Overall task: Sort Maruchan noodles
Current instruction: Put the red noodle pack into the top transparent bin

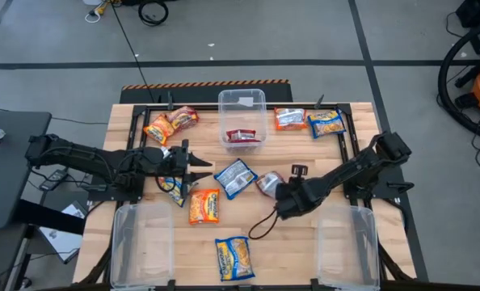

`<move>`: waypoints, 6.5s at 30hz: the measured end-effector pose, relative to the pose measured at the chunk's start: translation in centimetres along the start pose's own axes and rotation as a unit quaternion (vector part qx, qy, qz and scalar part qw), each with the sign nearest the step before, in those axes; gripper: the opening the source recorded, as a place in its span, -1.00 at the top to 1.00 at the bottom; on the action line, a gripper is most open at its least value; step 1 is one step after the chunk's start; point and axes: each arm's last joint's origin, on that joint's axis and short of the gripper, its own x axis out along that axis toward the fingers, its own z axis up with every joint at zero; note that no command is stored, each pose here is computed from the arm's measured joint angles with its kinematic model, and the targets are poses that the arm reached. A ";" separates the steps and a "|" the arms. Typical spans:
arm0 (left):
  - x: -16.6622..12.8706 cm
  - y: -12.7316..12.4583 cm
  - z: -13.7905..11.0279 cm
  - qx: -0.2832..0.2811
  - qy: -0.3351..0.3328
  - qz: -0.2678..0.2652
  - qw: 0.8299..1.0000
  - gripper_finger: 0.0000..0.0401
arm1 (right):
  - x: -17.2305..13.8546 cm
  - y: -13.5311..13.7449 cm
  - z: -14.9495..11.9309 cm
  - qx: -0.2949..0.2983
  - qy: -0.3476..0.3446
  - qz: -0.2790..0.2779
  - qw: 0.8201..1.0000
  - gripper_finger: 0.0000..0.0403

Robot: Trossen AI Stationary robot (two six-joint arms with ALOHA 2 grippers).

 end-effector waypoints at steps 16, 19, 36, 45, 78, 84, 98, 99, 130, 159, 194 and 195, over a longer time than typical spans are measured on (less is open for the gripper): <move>0.0 0.0 0.0 -0.003 -0.002 0.000 1.000 0.32 | 1.6 1.2 2.0 -0.031 -0.059 0.189 0.980 0.47; 0.0 0.0 0.0 0.007 -0.002 0.000 1.000 0.32 | -0.8 3.0 3.4 -0.056 -0.167 0.203 0.963 0.47; 0.0 0.0 0.0 0.011 -0.002 0.000 1.000 0.32 | -2.0 6.9 -0.3 -0.204 -0.249 0.017 0.947 0.03; 0.0 0.0 0.0 0.008 -0.003 0.000 1.000 0.32 | 1.0 6.7 -2.0 -0.267 -0.266 -0.061 0.924 -0.17; 0.0 0.0 0.0 0.008 0.000 0.000 1.000 0.32 | 2.9 5.9 0.6 -0.292 -0.183 -0.042 0.938 -0.16; 0.1 0.0 -0.1 0.008 0.002 0.000 1.000 0.32 | 4.4 6.7 0.6 -0.289 -0.171 -0.127 0.933 -0.15; 0.1 0.0 -0.1 0.008 0.003 0.000 1.000 0.32 | 5.4 5.5 1.9 -0.185 -0.183 -0.137 0.956 0.26; 0.1 0.0 -0.1 0.008 0.002 0.000 1.000 0.32 | 5.5 5.3 1.9 -0.181 -0.181 -0.137 0.957 0.29; -1.7 -1.2 0.9 0.021 -0.025 -0.095 0.995 0.32 | -8.3 -4.2 8.3 -0.020 -0.083 0.206 0.975 0.94; -2.8 -1.6 1.4 0.055 -0.045 -0.056 0.996 0.32 | -4.8 -32.7 12.0 0.192 -0.195 0.225 0.935 0.94; -2.0 0.7 0.7 -0.009 -0.008 0.023 1.000 0.32 | 12.4 -30.9 17.1 0.034 -0.012 0.316 0.948 0.93; -2.0 0.7 0.7 -0.009 -0.008 0.023 1.000 0.32 | 12.4 -30.9 17.1 0.034 -0.014 0.317 0.948 0.93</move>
